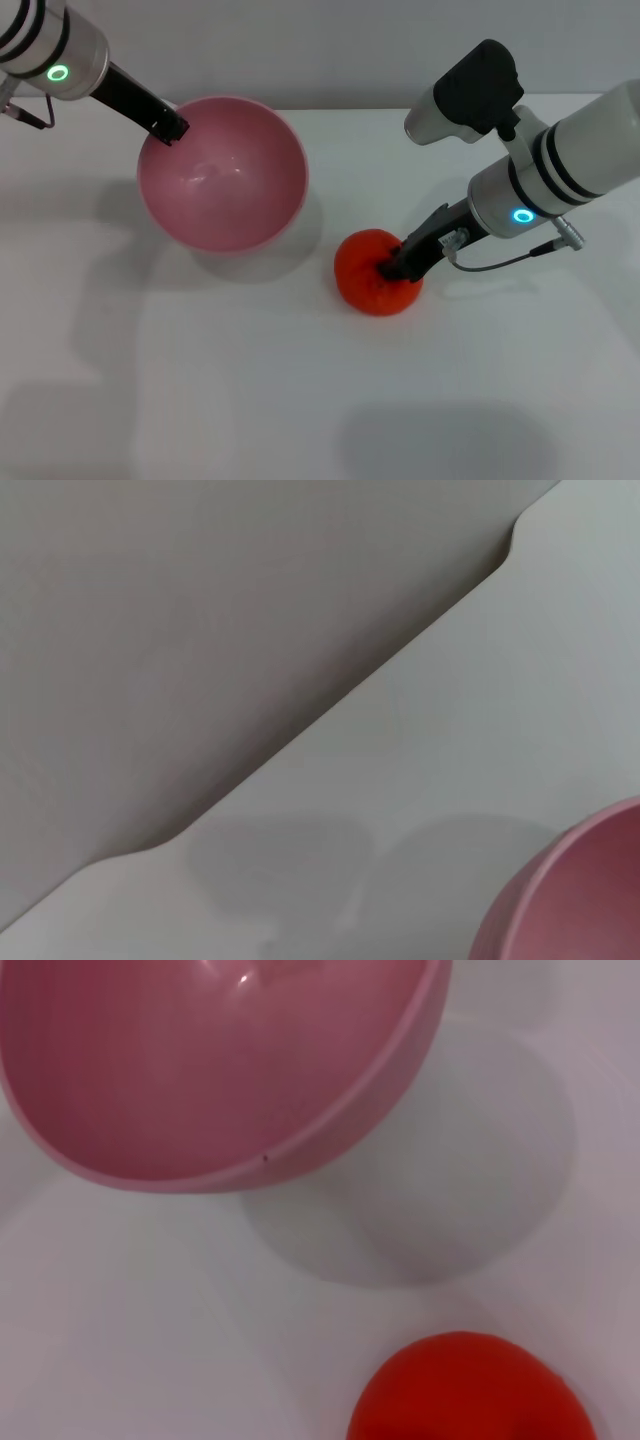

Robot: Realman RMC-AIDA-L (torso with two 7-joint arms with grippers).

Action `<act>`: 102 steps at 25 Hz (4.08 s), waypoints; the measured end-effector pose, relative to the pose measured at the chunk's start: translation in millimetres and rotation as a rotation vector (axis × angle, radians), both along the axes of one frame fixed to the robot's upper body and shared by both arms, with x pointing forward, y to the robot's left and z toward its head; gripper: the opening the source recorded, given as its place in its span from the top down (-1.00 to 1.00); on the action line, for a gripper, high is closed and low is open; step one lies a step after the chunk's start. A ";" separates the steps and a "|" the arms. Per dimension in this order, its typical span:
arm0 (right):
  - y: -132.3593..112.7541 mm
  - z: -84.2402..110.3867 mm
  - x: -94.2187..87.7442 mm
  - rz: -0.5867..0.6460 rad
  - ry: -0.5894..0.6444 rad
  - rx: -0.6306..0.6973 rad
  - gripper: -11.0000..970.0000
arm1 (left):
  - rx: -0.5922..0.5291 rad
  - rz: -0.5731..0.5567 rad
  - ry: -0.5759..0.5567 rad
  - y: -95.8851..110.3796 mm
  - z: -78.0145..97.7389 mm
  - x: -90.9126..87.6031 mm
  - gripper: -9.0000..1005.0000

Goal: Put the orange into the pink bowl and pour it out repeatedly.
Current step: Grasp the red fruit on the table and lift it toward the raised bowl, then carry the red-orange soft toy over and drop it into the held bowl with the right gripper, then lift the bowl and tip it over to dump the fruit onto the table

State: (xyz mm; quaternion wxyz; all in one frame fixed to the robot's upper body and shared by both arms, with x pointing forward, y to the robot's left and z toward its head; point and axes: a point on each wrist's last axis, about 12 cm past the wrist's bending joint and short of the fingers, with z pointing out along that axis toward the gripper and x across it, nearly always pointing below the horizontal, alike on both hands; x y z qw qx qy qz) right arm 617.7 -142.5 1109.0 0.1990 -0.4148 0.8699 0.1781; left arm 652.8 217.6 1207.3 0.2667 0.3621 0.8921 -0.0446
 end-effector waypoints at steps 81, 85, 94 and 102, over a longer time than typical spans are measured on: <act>-137.8 69.8 -82.7 -0.240 -1.397 1.172 -0.05 | 0.011 -0.305 -0.303 -95.7 -19.9 -24.2 0.90; -154.6 60.7 -91.3 -0.354 -1.493 1.174 -0.05 | -0.027 -0.346 -0.476 -111.0 -21.1 -32.9 0.90; -173.5 57.8 -100.3 -0.443 -1.554 1.194 -0.05 | -0.132 -0.376 -0.893 -129.5 -45.7 -56.4 0.90; -172.6 67.3 -99.9 -0.406 -1.579 1.211 -0.05 | -0.168 -0.371 -1.183 -125.1 -70.5 -76.8 0.90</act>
